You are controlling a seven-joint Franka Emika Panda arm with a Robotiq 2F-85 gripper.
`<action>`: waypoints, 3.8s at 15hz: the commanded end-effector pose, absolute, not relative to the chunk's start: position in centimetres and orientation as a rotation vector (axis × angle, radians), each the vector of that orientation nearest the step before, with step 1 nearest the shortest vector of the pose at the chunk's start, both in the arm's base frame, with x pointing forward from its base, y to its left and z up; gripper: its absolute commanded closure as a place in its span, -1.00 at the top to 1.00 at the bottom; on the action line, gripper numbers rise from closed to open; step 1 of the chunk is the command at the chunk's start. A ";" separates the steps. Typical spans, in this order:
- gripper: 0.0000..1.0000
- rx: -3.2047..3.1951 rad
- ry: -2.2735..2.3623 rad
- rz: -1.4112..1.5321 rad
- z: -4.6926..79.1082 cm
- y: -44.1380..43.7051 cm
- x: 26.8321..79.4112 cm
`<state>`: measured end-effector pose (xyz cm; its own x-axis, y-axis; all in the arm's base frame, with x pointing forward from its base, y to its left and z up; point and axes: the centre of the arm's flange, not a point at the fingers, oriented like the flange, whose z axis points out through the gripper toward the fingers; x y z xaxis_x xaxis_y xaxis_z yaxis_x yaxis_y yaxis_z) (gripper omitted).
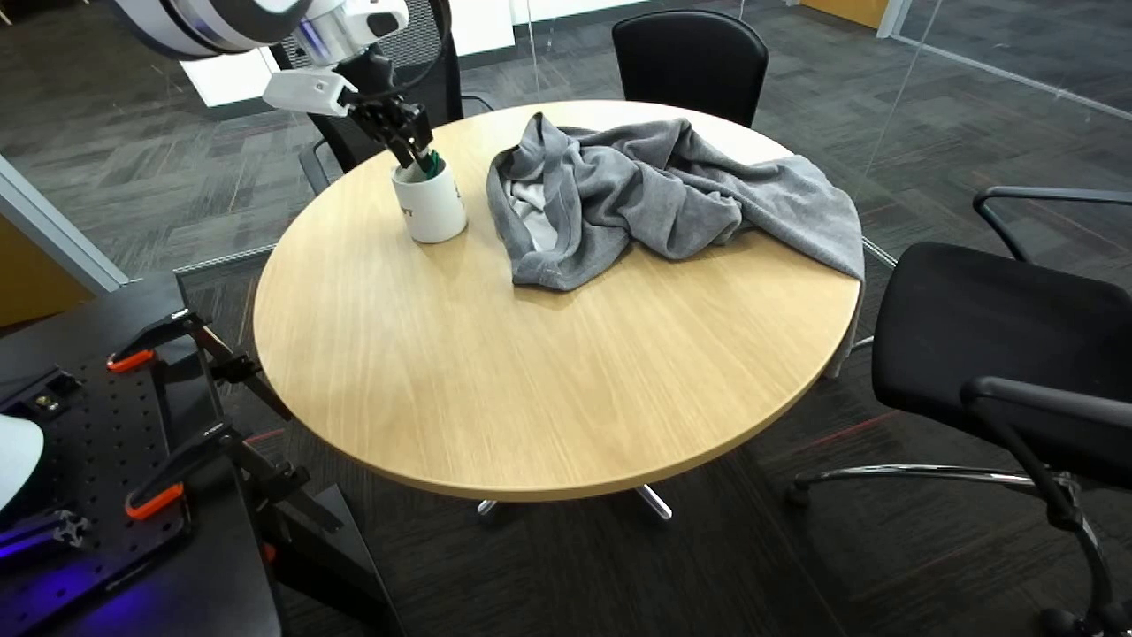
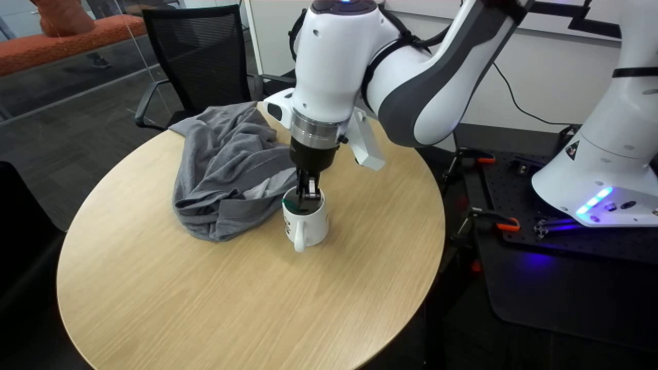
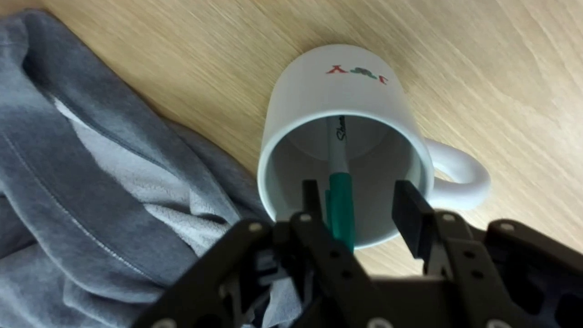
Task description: Pick up the pen from the cup and put it on the table
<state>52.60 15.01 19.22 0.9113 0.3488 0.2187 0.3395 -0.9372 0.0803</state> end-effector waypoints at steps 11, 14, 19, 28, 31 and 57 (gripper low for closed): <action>-0.24 3.037 0.583 0.389 18.1 14.8 53.8; -0.24 3.039 0.591 0.385 17.6 14.6 54.4; -0.21 3.043 0.601 0.389 16.9 14.2 55.4; -0.92 3.034 0.648 0.384 17.1 14.9 54.8; -0.92 3.018 0.649 0.393 17.9 15.4 53.1; -0.92 2.868 0.903 0.717 30.4 20.9 47.2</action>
